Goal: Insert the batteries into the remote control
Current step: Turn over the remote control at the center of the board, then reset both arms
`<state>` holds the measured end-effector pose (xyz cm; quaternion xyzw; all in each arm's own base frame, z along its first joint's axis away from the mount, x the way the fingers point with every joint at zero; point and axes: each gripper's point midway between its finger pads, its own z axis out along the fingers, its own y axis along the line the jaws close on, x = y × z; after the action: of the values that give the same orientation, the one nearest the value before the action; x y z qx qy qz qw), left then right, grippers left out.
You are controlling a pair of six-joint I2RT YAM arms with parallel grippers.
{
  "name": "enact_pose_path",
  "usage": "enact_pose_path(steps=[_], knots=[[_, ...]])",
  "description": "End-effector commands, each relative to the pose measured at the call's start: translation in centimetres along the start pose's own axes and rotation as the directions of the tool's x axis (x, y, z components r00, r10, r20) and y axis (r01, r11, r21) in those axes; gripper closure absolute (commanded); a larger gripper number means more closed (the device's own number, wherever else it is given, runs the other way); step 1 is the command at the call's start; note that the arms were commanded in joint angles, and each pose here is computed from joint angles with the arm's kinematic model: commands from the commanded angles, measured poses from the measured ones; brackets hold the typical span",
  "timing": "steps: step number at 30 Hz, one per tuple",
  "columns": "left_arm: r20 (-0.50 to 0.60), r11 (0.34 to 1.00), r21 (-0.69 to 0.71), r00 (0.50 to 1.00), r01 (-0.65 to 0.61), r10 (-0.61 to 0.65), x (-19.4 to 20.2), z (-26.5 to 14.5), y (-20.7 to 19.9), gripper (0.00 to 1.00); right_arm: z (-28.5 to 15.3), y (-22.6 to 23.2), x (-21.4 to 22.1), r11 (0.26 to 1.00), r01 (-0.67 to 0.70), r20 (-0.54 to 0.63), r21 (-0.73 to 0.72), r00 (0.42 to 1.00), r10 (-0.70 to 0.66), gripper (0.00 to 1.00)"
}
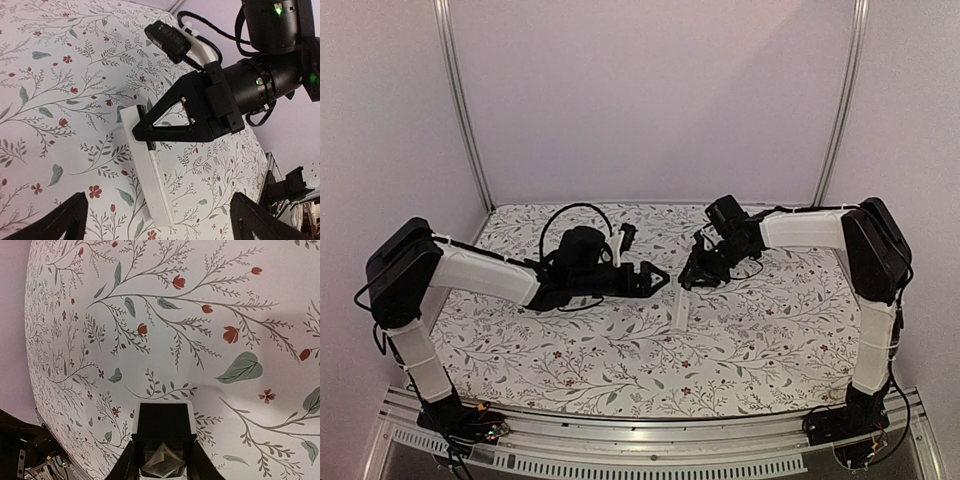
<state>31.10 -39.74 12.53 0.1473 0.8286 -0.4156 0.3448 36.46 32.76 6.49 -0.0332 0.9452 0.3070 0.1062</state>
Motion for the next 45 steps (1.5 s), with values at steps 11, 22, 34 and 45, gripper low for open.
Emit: enact_pose_path(steps=[11, 22, 34, 45], knots=[[-0.022, 0.995, -0.103, 1.000, 0.010, -0.013, 1.5, -1.0, 3.6, 0.00, 2.1, 0.3, 2.4, 0.996, 0.027, -0.127, 0.088, 0.992, -0.015, 0.43], [-0.022, 0.988, -0.144, 0.999, -0.046, 0.044, 0.1, -2.4, 3.9, 0.00, 0.8, 2.5, 2.5, 0.994, 0.096, -0.078, -0.049, 0.992, -0.099, 0.36], [0.079, 0.934, -0.319, 0.978, -0.158, 0.192, -7.4, -7.2, 3.5, 0.01, -8.9, 2.1, -2.0, 0.957, 0.273, 0.229, -0.093, 0.942, -0.247, 0.01], [0.101, 0.883, -0.462, 0.984, -0.083, 0.146, -10.2, -15.8, 6.7, 0.00, -19.1, -3.3, -2.5, 0.956, 0.284, 0.484, 0.080, 0.827, -0.286, 0.01]])
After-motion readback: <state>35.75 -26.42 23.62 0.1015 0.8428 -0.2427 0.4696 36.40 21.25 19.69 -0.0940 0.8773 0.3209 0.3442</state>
